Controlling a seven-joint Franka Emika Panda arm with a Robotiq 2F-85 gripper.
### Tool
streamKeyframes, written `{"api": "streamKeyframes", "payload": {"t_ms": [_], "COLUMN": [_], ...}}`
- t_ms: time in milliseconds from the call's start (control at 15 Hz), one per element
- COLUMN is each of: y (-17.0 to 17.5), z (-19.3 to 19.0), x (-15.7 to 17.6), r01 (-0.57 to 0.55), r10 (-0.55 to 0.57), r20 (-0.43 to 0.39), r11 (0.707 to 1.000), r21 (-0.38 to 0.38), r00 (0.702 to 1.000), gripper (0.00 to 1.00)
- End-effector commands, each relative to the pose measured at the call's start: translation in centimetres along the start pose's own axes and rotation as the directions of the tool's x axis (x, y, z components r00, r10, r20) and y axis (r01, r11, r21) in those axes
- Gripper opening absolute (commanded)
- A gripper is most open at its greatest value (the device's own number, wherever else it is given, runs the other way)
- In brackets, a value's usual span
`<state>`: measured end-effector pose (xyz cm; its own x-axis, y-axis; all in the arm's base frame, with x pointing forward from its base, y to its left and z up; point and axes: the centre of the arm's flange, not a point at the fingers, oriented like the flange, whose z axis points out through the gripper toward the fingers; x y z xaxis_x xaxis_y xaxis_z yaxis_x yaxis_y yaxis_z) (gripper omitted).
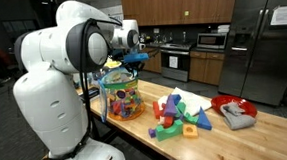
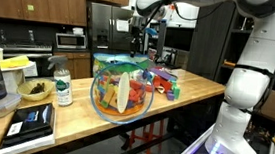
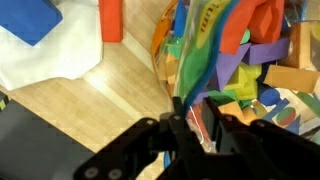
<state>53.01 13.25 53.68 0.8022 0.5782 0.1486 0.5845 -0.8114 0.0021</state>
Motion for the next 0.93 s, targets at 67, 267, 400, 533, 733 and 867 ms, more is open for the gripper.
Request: {"api": "streamKeyframes", "payload": {"t_ms": [67,267,400,533,733,867], "y": [0.0,0.0,0.0,0.0,0.0,2.3], "z": [0.0,0.0,0.0,0.0,0.0,1.2], "x": [0.0,0.0,0.0,0.0,0.0,2.3], "r01": [0.000,0.000,0.000,0.000,0.000,0.037], "r10": [0.000,0.000,0.000,0.000,0.000,-0.038], "r20": [0.000,0.000,0.000,0.000,0.000,-0.046], "r11": [1.000,1.000,1.000,1.000,1.000,0.999], "r21": [0.000,0.000,0.000,0.000,0.000,-0.033], "r00": [1.000,1.000,1.000,1.000,1.000,0.998], "gripper": [0.27,0.27,0.27,0.27,0.52,0.58]}}
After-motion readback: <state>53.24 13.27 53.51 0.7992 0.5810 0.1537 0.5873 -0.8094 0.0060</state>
